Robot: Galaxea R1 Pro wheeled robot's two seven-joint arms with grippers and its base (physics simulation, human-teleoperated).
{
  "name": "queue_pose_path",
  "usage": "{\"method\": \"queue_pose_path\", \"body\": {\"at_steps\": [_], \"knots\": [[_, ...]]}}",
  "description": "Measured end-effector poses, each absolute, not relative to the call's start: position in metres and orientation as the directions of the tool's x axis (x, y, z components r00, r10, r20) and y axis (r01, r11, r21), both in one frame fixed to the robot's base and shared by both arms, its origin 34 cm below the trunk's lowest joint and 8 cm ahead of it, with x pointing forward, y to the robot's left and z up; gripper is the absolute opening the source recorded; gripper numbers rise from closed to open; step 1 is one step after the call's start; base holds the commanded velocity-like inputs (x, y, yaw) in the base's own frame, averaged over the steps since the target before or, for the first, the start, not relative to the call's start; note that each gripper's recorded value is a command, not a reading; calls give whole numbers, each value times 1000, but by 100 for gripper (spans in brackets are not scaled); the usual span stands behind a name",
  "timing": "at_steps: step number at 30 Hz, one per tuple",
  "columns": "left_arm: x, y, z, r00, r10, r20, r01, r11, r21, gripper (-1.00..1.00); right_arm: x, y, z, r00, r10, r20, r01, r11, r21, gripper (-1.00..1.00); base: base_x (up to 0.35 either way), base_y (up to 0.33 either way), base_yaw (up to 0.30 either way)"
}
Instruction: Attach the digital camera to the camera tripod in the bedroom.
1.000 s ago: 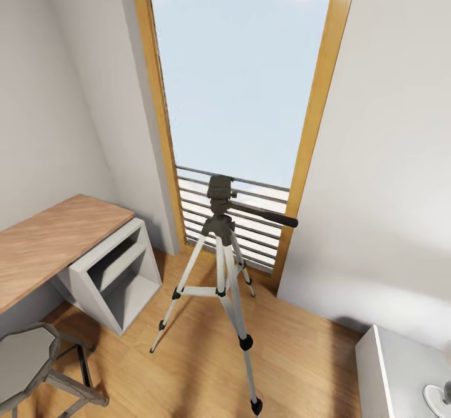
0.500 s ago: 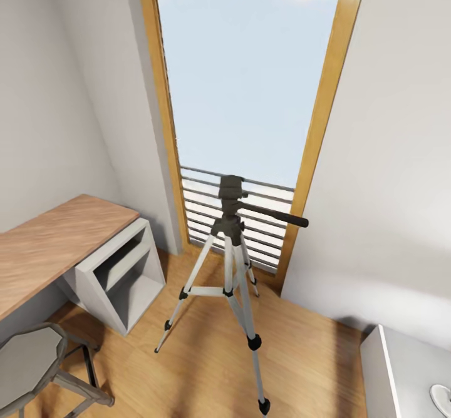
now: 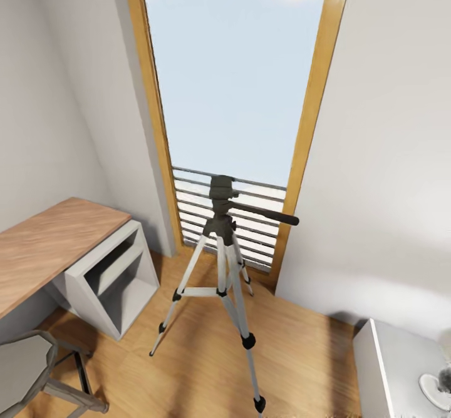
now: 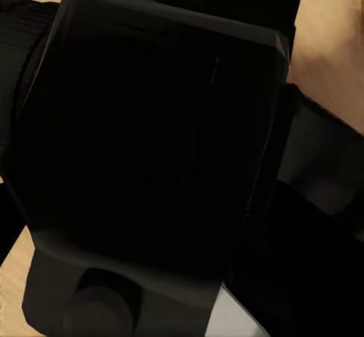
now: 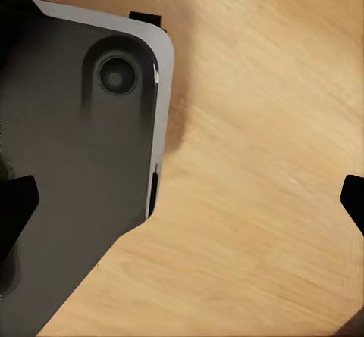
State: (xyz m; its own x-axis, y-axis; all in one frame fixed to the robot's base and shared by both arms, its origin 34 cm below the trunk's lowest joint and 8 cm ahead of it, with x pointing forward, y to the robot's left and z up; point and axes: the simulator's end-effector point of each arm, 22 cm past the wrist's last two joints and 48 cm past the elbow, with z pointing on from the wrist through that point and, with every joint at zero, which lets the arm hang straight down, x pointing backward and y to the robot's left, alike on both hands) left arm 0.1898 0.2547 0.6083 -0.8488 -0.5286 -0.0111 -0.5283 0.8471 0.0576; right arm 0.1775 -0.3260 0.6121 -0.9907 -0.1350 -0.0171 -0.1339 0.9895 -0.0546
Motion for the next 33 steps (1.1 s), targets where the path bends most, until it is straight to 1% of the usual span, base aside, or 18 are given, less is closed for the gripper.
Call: {"method": "queue_pose_path", "body": {"at_steps": [7, 11, 33], "knots": [[190, 255, 608, -849, -529, -11, -528, 847, 58, -100, 177, -326, 612, -991, -135, -17, -134, 990, -55, 100, 0, 0, -226], [190, 255, 608, -849, -529, -11, -528, 847, 58, -100, 177, -326, 612, -991, -135, -16, -134, 989, -55, 100, 0, 0, -100], [190, 256, 608, -849, -529, -12, -528, 847, 59, -100, 177, -327, 612, -990, -138, -16, -137, 989, -54, 100, 0, 0, -5]]}}
